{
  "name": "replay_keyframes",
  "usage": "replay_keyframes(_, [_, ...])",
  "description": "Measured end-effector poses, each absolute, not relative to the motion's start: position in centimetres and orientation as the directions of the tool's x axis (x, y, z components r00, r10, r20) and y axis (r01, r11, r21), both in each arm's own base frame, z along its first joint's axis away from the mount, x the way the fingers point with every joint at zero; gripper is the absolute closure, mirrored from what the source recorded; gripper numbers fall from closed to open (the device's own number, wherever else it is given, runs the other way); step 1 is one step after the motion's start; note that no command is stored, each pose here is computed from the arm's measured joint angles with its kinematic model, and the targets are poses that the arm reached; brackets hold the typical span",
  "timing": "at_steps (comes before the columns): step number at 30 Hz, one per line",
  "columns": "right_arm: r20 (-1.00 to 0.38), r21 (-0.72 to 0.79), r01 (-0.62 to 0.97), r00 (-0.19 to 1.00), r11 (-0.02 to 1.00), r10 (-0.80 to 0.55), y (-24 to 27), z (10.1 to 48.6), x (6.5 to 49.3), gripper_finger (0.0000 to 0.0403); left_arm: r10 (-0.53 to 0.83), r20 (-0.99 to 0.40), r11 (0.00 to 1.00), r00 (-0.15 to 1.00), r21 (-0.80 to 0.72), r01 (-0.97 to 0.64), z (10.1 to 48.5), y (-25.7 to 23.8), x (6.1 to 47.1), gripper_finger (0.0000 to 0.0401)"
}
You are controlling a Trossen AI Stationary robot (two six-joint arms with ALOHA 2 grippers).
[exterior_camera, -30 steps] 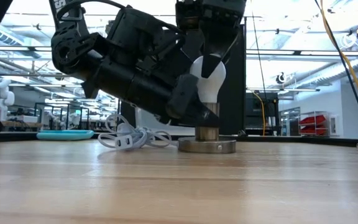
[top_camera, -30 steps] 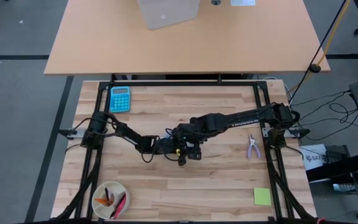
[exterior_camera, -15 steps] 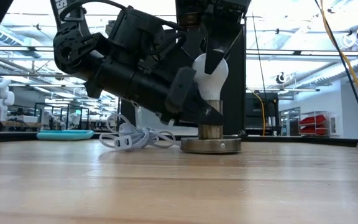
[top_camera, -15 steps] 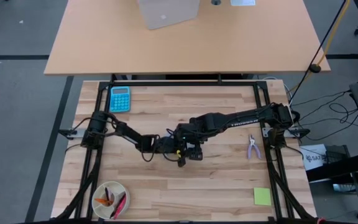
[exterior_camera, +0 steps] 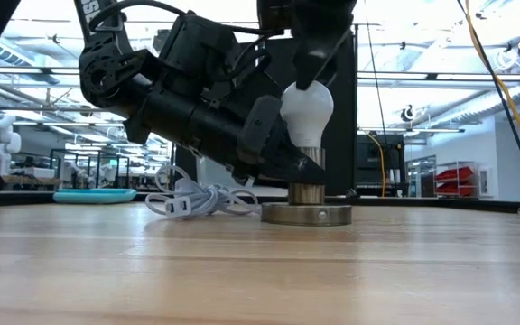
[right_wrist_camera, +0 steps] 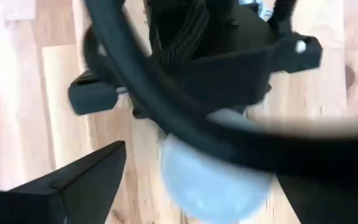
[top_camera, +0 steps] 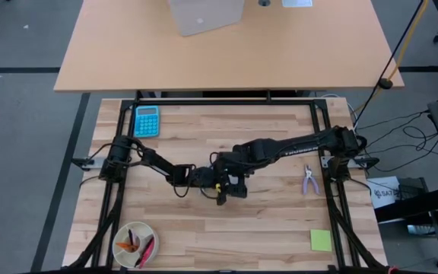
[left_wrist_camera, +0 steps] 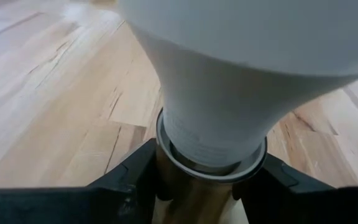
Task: Screw lightbulb
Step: Remove the light bulb from the lamp
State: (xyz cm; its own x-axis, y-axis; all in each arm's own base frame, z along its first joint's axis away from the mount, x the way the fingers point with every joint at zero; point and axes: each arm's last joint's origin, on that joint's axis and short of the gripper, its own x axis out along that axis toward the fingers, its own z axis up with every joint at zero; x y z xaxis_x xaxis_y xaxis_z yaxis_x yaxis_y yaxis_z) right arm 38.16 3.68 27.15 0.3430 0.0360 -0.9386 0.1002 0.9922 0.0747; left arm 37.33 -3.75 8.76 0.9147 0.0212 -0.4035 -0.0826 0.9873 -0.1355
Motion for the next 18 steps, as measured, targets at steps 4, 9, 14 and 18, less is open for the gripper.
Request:
replay_keyframes(4, [-0.948,0.07,0.119,0.318,0.99,0.028,3.57,27.17,37.85,0.0008,0.013,-0.406,0.987,0.914,-0.14,-0.076,8.74,-3.75,37.33,0.0228])
replay_keyframes(9, [-0.948,0.075,0.135,0.317,0.988,0.028,3.54,27.11,37.87,0.0014,0.009,-0.409,0.987,0.912,-0.142,-0.073,8.71,-3.77,37.31,0.0228])
replay_keyframes(14, [-0.948,0.077,0.144,0.317,0.987,0.028,3.54,27.07,37.88,0.0015,0.008,-0.41,0.987,0.912,-0.142,-0.073,8.7,-3.77,37.3,0.0227])
replay_keyframes(18, [-0.947,0.079,0.147,0.32,0.986,0.028,3.54,27.05,37.92,0.0028,0.008,-0.41,0.987,0.912,-0.142,-0.073,8.69,-3.77,37.29,0.0227])
